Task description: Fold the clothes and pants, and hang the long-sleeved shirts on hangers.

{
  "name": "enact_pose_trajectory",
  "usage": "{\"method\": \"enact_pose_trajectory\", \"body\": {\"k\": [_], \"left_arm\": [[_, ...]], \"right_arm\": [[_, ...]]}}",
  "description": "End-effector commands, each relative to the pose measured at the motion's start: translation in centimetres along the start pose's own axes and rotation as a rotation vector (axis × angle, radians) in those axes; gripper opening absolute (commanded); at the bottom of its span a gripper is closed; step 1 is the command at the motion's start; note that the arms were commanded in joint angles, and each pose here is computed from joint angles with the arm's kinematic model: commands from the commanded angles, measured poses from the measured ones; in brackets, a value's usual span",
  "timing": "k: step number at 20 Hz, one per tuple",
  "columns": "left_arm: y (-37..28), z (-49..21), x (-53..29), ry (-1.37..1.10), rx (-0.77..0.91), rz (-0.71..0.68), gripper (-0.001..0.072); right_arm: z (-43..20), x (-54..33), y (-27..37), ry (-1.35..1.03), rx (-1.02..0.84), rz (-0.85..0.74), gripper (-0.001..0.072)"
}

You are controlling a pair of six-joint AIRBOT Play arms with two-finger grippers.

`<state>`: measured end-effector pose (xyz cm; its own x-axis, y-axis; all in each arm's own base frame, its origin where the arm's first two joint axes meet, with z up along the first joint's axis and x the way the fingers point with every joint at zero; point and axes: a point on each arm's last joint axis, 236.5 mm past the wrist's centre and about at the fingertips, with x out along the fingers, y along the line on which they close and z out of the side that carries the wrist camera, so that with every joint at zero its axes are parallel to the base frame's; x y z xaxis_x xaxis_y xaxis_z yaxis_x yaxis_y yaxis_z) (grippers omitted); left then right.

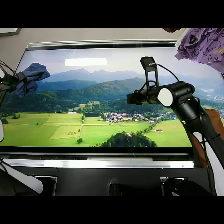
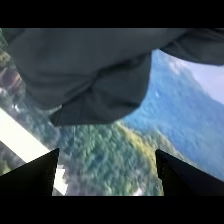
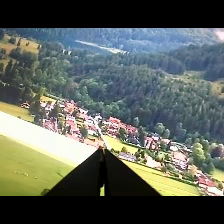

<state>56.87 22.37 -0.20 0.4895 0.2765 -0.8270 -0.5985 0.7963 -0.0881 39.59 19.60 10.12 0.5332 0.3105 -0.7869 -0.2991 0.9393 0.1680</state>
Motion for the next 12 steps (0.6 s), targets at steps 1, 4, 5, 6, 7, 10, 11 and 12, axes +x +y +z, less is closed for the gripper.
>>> {"method": "enact_pose_trajectory", "body": {"k": [1, 4, 5, 6, 7, 10, 11, 12], "left_arm": [[1.2, 1.8, 6.5, -0.085, -0.024, -0.011, 0.072], [0.8, 1.9, 8.8, -0.129, -0.02, -0.032, 0.072], [1.0, 1.6, 9.5, -0.127, -0.021, -0.031, 0.072], [1.1, 1.3, 10.1, -0.122, -0.022, -0.029, 0.072], [1.2, 0.9, 10.5, -0.116, -0.022, -0.027, 0.072], [1.0, -0.4, 11.1, -0.075, -0.008, -0.03, 0.0015], [0.4, -0.6, 10.8, -0.063, 0.011, -0.041, 0.0014], [-0.3, -0.9, 10.2, -0.044, 0.042, -0.056, 0.0014]], "right_arm": [[0.0, 0.0, 0.1, 0.0, -0.002, 0.001, 0.0022], [0.0, 0.0, 0.1, 0.0, -0.002, 0.001, 0.0022], [0.0, 0.0, 0.1, 0.0, -0.002, 0.001, 0.0022], [0.0, 0.0, 0.1, 0.0, -0.002, 0.001, 0.0022], [0.0, 0.0, 0.1, 0.0, -0.002, 0.001, 0.0022], [0.0, 0.0, 0.1, 0.0, -0.002, 0.001, 0.0022], [0.0, 0.0, 0.1, 0.0, -0.002, 0.001, 0.0022], [0.0, 0.0, 0.1, 0.0, -0.002, 0.001, 0.0022]]}}
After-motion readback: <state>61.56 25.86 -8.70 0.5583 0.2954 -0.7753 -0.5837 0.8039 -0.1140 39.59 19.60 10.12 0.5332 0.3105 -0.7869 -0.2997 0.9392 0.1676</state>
